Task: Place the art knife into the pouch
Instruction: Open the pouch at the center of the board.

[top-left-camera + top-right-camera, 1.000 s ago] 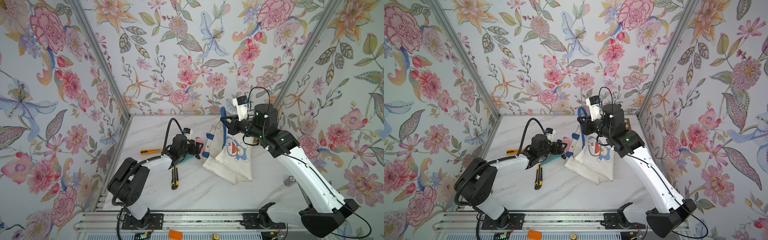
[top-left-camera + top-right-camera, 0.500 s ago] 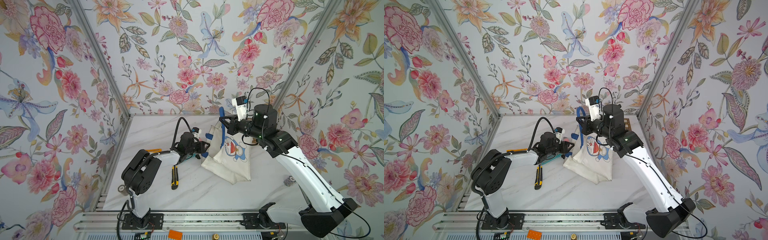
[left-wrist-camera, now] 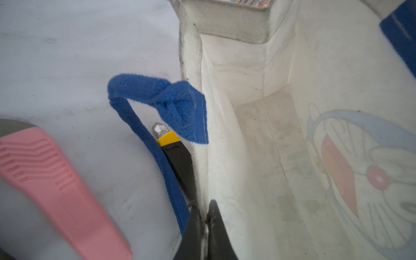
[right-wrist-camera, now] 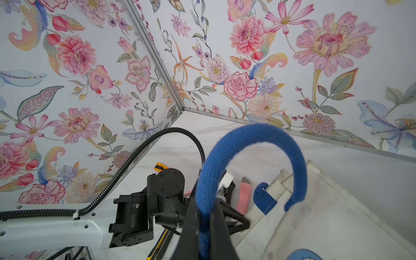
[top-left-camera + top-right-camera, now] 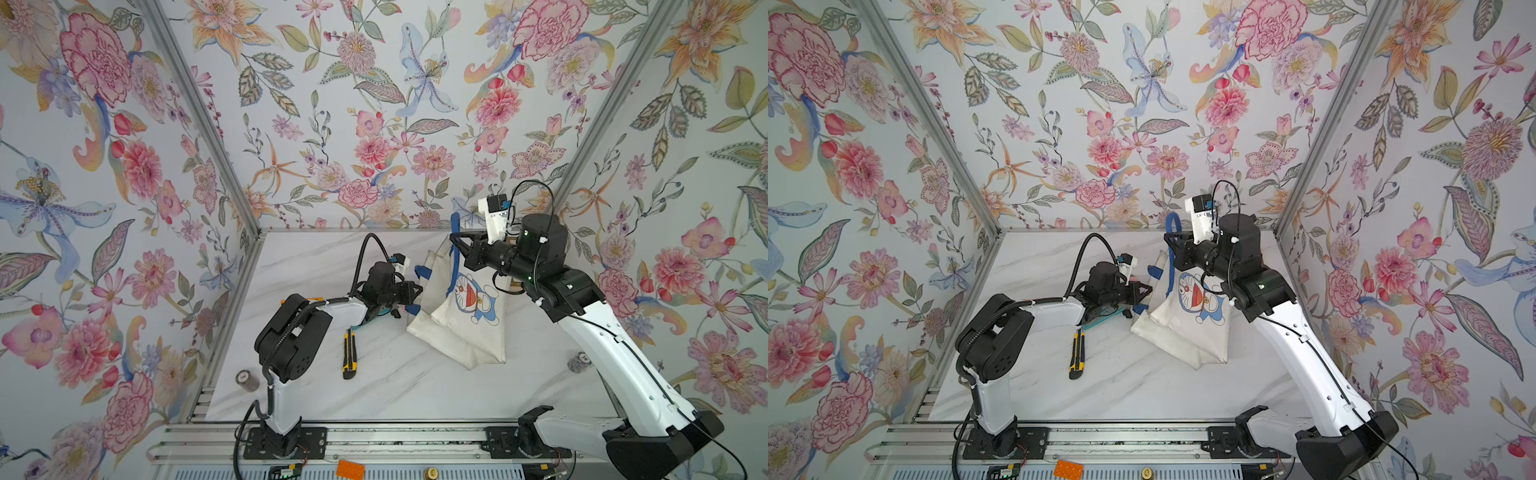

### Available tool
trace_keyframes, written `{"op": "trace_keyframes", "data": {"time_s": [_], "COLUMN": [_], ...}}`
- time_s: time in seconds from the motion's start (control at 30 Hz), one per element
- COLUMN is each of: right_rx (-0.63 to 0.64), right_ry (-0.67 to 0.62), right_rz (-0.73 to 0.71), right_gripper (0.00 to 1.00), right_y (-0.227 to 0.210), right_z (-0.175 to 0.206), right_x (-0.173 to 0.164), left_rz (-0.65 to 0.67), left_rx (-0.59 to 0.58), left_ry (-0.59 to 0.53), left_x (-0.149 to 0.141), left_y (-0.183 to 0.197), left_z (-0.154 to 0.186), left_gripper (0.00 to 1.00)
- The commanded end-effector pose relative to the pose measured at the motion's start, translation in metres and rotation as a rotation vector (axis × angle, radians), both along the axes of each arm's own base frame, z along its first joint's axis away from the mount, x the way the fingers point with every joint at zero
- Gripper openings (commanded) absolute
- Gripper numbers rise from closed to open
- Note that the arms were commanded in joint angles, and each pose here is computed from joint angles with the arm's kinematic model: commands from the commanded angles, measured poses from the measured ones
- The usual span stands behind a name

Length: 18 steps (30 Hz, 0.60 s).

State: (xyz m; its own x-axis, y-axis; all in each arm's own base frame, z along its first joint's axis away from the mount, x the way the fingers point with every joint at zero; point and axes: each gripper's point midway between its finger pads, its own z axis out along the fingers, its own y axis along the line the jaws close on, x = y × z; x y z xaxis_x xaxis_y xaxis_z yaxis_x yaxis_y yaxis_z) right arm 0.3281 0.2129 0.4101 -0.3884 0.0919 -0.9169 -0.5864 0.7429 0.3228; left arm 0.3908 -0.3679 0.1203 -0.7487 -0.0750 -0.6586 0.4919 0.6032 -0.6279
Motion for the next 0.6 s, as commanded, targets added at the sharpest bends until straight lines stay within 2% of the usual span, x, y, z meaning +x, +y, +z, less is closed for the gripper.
{"op": "trace_keyframes", "data": {"time_s": [0.0,0.07,0.1,0.13,0.17,0.27,0.33,0.57], "right_rx": [0.028,0.014,0.007,-0.005,-0.028,-0.104,-0.144,-0.156], "right_ry": [-0.046,-0.055,-0.06,-0.056,-0.047,-0.012,0.02,0.082], "right_rz": [-0.095,-0.153,-0.184,-0.228,-0.278,-0.392,-0.437,-0.396], "right_gripper": [0.01,0.07,0.14,0.27,0.35,0.37,0.5,0.61], "right_y": [-0.02,-0.032,-0.037,-0.045,-0.054,-0.075,-0.083,-0.074], "right_z": [0.012,0.008,0.007,0.003,-0.002,-0.016,-0.025,-0.042], "right_x": [0.003,0.006,0.006,0.008,0.01,0.015,0.017,0.017], "left_rz": [0.012,0.018,0.021,0.022,0.025,0.033,0.035,0.027], "left_rx": [-0.01,-0.015,-0.016,-0.015,-0.017,-0.023,-0.028,-0.048], "left_ry": [-0.082,-0.097,-0.102,-0.108,-0.118,-0.14,-0.157,-0.2], "left_x": [-0.001,-0.002,-0.002,-0.002,-0.002,-0.003,-0.005,-0.013], "left_y": [0.002,0.004,0.005,0.006,0.007,0.009,0.009,0.006], "left_z": [0.035,0.043,0.047,0.05,0.055,0.068,0.077,0.107], "left_gripper": [0.0,0.0,0.0,0.0,0.0,0.0,0.0,0.0]}}
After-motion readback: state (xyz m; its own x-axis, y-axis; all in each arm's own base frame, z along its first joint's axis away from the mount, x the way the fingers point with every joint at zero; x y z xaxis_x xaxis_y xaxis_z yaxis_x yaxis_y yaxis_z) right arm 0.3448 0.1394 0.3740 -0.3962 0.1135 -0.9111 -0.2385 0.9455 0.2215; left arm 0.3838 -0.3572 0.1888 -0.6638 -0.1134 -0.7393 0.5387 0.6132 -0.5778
